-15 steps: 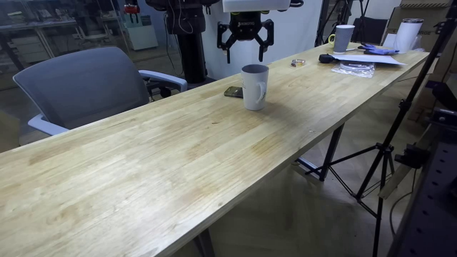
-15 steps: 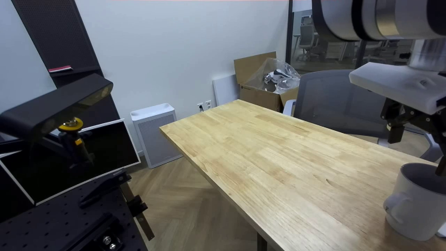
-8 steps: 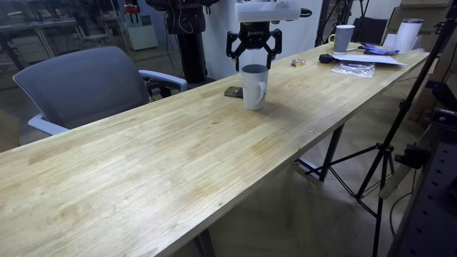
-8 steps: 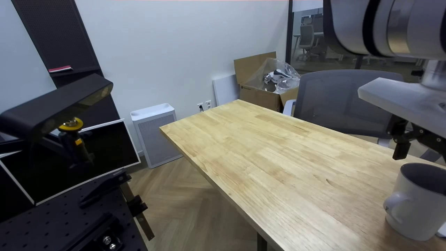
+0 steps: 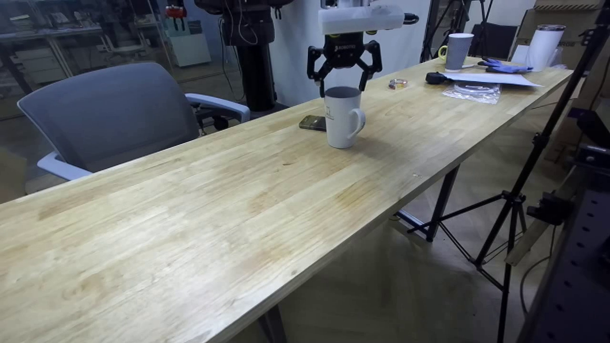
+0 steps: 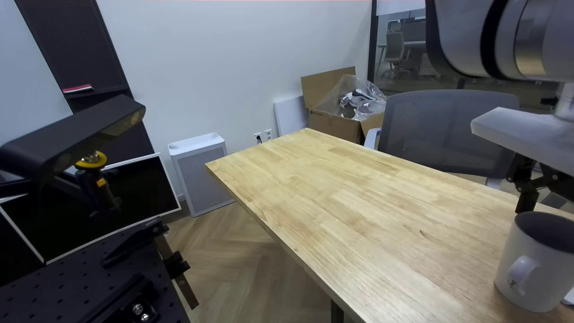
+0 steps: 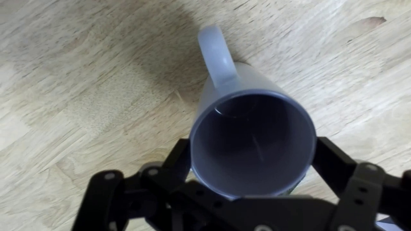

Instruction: Move the white mug cup from the right to the left

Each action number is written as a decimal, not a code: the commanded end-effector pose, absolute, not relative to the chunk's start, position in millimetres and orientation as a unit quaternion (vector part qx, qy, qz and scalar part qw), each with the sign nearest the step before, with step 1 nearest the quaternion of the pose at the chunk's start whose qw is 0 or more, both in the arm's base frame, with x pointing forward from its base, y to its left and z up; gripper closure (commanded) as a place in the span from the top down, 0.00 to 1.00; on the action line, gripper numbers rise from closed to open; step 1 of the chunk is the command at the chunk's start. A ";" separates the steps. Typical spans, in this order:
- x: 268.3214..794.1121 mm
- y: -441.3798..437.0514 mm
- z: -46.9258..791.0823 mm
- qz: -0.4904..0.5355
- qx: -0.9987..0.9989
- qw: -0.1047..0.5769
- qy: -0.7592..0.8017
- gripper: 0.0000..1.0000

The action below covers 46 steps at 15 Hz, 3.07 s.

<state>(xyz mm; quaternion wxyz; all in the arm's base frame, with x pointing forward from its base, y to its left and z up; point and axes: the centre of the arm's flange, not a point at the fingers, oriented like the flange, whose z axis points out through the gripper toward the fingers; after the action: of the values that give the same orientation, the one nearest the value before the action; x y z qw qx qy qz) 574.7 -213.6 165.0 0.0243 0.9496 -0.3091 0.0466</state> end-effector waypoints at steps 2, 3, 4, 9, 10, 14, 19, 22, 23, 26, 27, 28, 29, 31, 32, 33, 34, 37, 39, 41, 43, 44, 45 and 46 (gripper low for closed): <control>590.6 -208.4 176.5 0.051 0.949 0.047 -0.309 1.00; 592.1 -205.8 178.9 0.054 0.949 0.052 -0.307 1.00; 593.5 -203.2 180.0 0.054 0.949 0.058 -0.305 1.00; 598.3 -183.3 175.1 0.053 0.951 0.083 -0.292 1.00; 600.3 -177.3 171.8 0.053 0.952 0.081 -0.290 1.00; 603.3 -154.7 153.4 0.045 0.959 0.066 -0.274 1.00; 602.5 -154.4 139.2 0.034 0.964 0.035 -0.261 1.00; 600.3 -161.5 135.5 0.030 0.964 0.024 -0.264 0.67; 599.8 -164.1 135.1 0.031 0.963 0.020 -0.266 0.60; 599.5 -169.2 133.5 0.033 0.961 0.010 -0.275 0.37; 599.5 -170.4 133.4 0.032 0.960 0.008 -0.277 0.31; 599.4 -171.5 133.4 0.033 0.960 0.006 -0.279 0.25; 598.8 -172.1 133.5 0.030 0.958 0.005 -0.284 0.17; 597.9 -173.0 133.9 0.031 0.955 0.007 -0.296 0.05; 597.4 -173.6 134.1 0.031 0.953 0.009 -0.300 0.01; 596.8 -174.0 134.4 0.032 0.952 0.013 -0.305 0.00; 596.8 -175.0 134.9 0.035 0.951 0.015 -0.308 0.00; 597.0 -174.5 134.7 0.037 0.949 0.015 -0.312 0.02; 604.2 -189.2 157.6 0.042 0.949 0.014 -0.312 0.02; 607.2 -192.4 168.3 0.051 0.948 0.014 -0.315 0.02; 611.2 -198.3 180.1 0.061 0.945 0.014 -0.320 0.02; 613.3 -200.3 184.8 0.065 0.944 0.014 -0.322 0.02; 615.8 -201.5 189.1 0.070 0.944 0.014 -0.324 0.02; 617.9 -200.9 191.7 0.071 0.943 0.014 -0.324 0.02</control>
<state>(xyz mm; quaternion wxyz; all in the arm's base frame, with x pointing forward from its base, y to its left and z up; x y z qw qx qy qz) 607.8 -199.1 166.1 0.0185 0.9489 -0.3085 0.0630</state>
